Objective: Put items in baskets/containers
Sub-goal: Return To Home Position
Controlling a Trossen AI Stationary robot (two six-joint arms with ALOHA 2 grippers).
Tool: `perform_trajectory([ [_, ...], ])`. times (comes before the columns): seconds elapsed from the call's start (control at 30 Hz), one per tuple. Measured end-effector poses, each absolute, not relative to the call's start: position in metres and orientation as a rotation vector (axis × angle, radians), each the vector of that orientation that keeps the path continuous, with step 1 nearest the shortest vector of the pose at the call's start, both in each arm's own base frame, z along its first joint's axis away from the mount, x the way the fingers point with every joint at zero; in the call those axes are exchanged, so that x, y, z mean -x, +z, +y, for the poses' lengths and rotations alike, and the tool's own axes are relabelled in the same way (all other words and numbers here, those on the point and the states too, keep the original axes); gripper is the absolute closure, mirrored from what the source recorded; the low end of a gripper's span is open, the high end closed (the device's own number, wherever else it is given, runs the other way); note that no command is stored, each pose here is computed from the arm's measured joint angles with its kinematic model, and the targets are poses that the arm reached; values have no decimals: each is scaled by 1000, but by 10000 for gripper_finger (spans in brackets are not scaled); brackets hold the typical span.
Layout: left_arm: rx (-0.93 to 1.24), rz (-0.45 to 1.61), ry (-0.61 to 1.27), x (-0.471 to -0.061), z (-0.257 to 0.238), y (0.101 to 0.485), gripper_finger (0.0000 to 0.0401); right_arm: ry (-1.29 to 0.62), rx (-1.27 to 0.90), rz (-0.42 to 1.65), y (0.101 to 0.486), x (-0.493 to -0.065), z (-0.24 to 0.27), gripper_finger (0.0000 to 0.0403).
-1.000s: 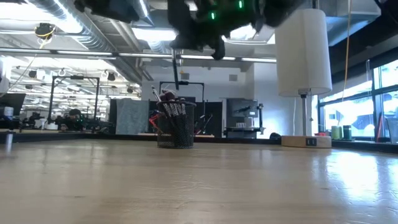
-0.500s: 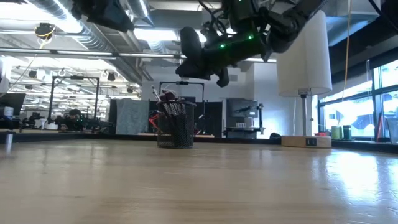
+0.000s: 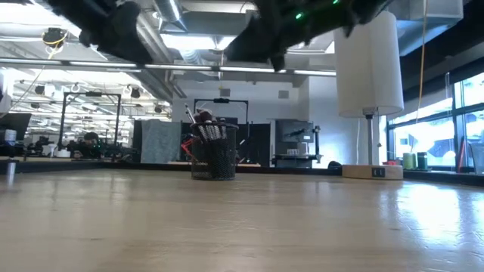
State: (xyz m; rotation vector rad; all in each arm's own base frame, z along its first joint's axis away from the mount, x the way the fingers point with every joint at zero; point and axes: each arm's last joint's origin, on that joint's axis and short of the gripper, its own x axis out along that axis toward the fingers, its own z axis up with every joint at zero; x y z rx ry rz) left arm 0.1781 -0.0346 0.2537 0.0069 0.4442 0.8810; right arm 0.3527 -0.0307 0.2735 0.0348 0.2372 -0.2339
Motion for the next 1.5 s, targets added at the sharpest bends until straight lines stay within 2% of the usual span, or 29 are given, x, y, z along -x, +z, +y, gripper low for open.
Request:
perform_trajectory([
  [0.07,16,431,874,-172,-33,252,246,-179,-36,263,284,-341,-28,294],
  [0.23,41,396,826,-156,-31,240,257,-38,-31,180,302,-295,-21,312],
  [0.43,18,337,682,-144,-37,228,290,61,-29,114,282,-228,-13,344],
  [0.63,12,198,513,-141,-38,220,319,82,-68,144,262,-189,-10,396],
  [0.77,14,100,415,-137,-33,213,333,97,-80,129,253,-170,-8,391],
  [1.1,26,-29,346,-114,-18,200,342,103,-85,23,228,-128,-4,398],
  [1.5,-13,-156,254,-97,-15,186,343,105,-122,-16,195,-112,-3,400],
])
